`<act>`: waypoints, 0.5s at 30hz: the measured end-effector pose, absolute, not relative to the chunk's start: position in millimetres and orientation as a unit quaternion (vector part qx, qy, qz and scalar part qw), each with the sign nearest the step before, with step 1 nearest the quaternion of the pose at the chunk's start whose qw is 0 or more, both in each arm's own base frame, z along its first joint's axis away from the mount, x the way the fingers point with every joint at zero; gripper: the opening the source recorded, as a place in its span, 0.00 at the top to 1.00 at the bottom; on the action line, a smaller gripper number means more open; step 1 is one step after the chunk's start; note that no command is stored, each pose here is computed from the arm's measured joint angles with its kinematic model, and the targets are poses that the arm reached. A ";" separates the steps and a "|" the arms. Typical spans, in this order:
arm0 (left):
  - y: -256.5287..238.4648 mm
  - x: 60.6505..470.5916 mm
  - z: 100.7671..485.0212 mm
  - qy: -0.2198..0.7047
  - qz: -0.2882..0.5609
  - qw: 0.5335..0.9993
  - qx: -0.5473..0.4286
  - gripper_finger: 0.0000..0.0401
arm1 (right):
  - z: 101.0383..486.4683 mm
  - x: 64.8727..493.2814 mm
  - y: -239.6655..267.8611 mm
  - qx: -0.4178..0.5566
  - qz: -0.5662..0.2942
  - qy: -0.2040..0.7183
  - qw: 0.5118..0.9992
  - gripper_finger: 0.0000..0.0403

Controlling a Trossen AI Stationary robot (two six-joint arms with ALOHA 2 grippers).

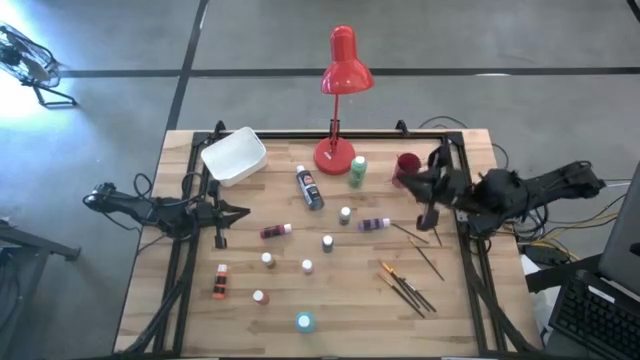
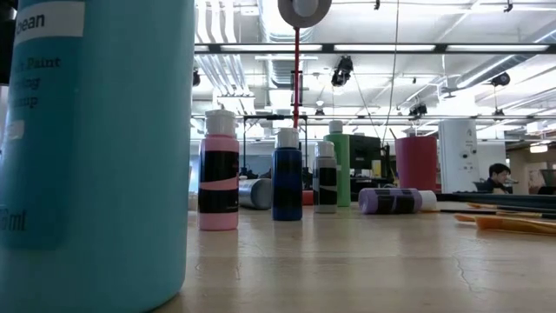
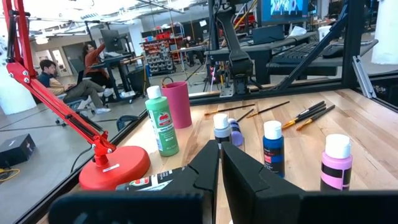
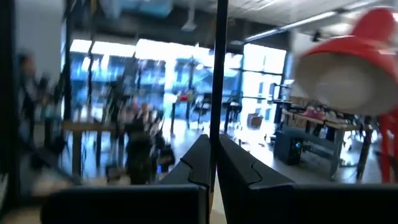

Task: Pick & Place Paint Supplies
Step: Put the gold paintbrush into the pink cup

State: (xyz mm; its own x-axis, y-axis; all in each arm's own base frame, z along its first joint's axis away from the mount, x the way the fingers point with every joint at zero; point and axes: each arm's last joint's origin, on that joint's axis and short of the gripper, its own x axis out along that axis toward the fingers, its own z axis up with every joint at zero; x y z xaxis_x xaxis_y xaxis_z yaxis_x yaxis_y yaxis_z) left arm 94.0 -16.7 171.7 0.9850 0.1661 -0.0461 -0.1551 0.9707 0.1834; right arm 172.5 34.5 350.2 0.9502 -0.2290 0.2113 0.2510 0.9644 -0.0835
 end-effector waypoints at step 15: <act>-16.7 94.0 171.8 0.030 0.081 0.992 0.091 0.94 | 355.1 238.4 83.4 -0.084 -0.061 0.094 0.990 0.98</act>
State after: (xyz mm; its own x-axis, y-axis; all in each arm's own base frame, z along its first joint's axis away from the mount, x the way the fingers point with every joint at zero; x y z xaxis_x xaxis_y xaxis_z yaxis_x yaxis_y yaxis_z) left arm 94.0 -16.7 171.8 0.9850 0.1662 -0.0458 -0.1551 0.9705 0.1848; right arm 238.4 83.4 355.1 0.9752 -0.1358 -0.1750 0.1042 0.9784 -0.1786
